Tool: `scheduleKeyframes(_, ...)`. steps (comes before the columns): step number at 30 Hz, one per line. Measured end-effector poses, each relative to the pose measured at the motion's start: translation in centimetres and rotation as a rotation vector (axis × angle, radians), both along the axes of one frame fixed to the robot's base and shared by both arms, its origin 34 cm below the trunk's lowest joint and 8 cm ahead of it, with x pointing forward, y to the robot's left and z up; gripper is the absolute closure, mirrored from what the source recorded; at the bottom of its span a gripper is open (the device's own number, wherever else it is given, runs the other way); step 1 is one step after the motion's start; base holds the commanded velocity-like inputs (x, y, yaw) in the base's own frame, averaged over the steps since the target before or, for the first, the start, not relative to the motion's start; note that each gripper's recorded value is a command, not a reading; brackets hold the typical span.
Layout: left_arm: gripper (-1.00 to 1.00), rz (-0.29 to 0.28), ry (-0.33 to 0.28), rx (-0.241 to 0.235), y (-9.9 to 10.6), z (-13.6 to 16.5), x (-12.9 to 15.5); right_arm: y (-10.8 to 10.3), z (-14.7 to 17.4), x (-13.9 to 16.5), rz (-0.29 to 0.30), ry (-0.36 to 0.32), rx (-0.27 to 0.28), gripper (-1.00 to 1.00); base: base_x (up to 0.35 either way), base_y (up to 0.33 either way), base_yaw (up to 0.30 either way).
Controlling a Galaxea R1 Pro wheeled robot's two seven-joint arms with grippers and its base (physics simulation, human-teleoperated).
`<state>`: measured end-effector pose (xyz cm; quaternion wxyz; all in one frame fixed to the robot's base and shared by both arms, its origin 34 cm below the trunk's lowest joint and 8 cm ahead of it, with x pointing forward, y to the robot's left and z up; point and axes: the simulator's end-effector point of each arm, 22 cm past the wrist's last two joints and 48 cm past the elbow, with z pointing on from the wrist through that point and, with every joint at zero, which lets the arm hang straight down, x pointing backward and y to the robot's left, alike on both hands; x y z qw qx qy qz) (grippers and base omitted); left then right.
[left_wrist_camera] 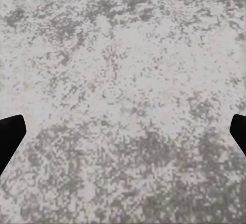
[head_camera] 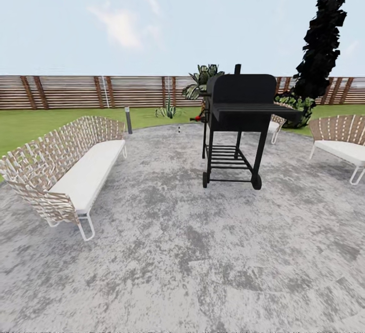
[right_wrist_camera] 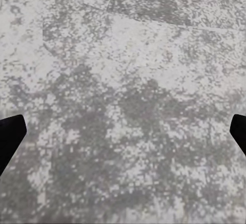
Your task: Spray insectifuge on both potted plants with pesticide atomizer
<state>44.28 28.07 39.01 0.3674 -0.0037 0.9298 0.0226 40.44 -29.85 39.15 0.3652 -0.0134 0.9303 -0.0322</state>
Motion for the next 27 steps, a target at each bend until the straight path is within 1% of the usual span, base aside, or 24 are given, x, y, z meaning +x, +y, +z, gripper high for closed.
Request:
scheduleKeyframes(4, -1.0, 0.001, 0.002, 0.0, 0.0, -0.1, -0.1, 0.0, -0.2, -0.2, 0.0, 0.005, 0.0, -1.0, 0.127, 0.106, 0.0)
scheduleKeyframes(14, -1.0, 0.004, 0.015, 0.001, 0.2, -0.5, -0.5, 0.0, -0.6, -0.7, 0.0, 0.021, 0.0, -1.0, 0.231, 0.209, 0.0)
scheduleKeyframes(21, -1.0, 0.007, 0.026, 0.001, 0.3, -0.9, -0.9, 0.0, -0.9, -1.0, 0.0, 0.031, 0.0, -1.0, 0.257, 0.21, 0.0)
scheduleKeyframes(27, -1.0, 0.008, 0.036, 0.002, 0.3, -1.2, -1.2, 0.0, -1.1, -1.3, 0.0, 0.04, 0.0, -1.0, 0.318, 0.107, 0.0)
